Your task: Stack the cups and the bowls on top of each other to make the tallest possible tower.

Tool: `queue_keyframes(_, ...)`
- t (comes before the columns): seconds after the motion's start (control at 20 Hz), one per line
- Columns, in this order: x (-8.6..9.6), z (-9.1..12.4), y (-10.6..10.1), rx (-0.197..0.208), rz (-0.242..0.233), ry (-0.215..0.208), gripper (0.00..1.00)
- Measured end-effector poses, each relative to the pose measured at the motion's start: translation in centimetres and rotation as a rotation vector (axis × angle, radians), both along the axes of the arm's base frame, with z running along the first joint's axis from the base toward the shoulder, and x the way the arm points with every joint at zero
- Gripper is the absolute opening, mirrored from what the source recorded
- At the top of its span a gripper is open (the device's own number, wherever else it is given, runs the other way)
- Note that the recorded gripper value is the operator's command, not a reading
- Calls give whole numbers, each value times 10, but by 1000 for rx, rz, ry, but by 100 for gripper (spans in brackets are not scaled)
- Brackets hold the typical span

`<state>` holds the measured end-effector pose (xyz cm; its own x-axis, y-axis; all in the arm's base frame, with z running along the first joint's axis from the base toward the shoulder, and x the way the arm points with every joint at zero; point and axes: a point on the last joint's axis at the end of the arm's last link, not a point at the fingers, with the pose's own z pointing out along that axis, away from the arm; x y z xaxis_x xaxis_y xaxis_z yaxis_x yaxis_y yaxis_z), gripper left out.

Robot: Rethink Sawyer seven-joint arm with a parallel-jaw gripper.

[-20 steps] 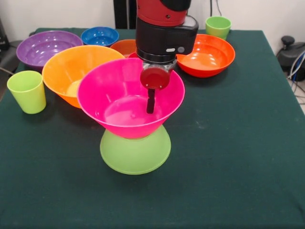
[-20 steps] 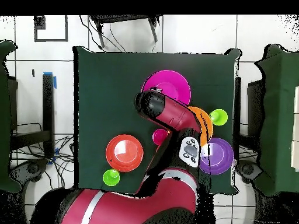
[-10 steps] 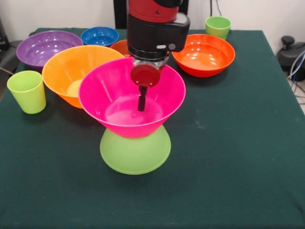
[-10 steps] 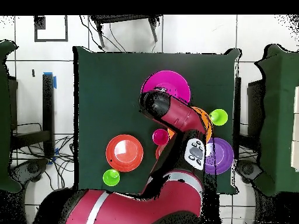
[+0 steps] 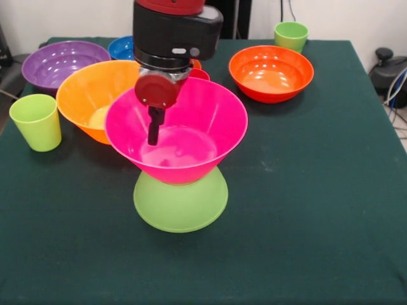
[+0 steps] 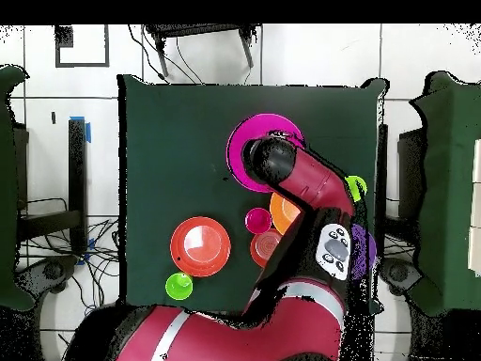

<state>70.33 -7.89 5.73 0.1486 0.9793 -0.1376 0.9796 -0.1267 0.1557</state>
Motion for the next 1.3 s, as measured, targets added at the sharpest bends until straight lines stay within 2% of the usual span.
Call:
queue_keyframes(0.3,3,24,-4,0,-1,15,100)
queue_keyframes(0.5,1,47,4,12,6,45,100)
queue_keyframes(0.8,1,95,26,47,28,92,100)
queue_keyframes(1.1,11,131,39,58,51,89,100)
queue_keyframes(1.25,18,145,48,51,68,73,100)
queue_keyframes(1.3,24,152,58,41,87,59,100)
